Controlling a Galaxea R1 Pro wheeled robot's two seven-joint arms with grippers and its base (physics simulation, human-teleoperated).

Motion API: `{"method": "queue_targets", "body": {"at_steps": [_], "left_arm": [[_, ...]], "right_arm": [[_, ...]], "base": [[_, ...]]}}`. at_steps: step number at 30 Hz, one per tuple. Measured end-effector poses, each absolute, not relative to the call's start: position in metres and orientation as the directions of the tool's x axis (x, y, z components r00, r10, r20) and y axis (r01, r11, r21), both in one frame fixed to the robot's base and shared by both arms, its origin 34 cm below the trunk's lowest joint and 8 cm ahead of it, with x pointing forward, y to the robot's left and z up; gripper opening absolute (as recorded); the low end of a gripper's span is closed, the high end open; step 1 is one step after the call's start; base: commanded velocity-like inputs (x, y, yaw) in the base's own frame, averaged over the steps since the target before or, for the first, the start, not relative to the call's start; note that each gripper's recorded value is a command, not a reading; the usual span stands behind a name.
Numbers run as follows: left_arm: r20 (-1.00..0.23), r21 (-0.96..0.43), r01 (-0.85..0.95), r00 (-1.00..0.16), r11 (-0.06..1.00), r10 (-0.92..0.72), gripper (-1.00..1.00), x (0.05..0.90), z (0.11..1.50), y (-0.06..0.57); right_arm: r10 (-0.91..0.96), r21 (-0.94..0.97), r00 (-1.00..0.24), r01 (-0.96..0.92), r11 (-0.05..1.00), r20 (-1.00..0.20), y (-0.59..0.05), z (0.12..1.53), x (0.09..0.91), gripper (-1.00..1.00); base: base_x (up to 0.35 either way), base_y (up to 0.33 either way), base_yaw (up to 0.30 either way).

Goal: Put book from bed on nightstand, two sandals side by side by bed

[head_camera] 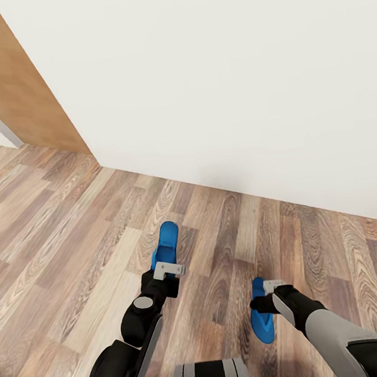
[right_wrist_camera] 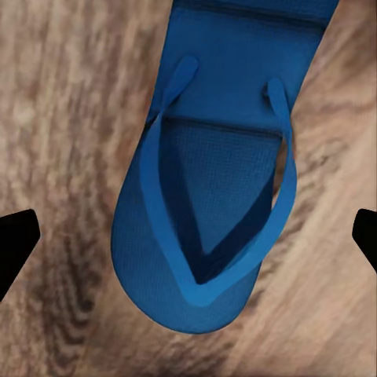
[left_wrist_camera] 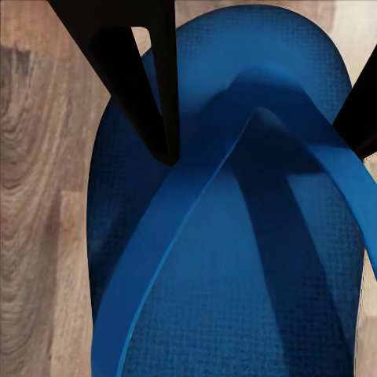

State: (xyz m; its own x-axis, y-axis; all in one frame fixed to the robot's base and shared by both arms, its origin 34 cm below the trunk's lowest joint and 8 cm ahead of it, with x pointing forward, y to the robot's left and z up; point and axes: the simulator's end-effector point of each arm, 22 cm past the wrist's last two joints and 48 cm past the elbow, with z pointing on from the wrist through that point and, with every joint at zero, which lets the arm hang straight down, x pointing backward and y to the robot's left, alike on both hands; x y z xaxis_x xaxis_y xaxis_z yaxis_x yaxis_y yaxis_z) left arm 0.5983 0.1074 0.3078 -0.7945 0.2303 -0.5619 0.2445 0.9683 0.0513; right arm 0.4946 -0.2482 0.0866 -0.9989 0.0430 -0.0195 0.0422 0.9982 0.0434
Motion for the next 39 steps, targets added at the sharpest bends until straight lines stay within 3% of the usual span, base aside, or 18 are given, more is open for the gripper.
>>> {"method": "queue_targets", "body": {"at_steps": [39], "left_arm": [[-0.5,0.021,0.243,-0.838,0.97,0.221,-1.0,0.58,0.254,0.106]], "right_arm": [[0.044,0.036,-0.997,0.041,0.998,-0.066,-0.25,0.041,0.481,1.0]], "base": [[0.0,0.0,0.0]]}}
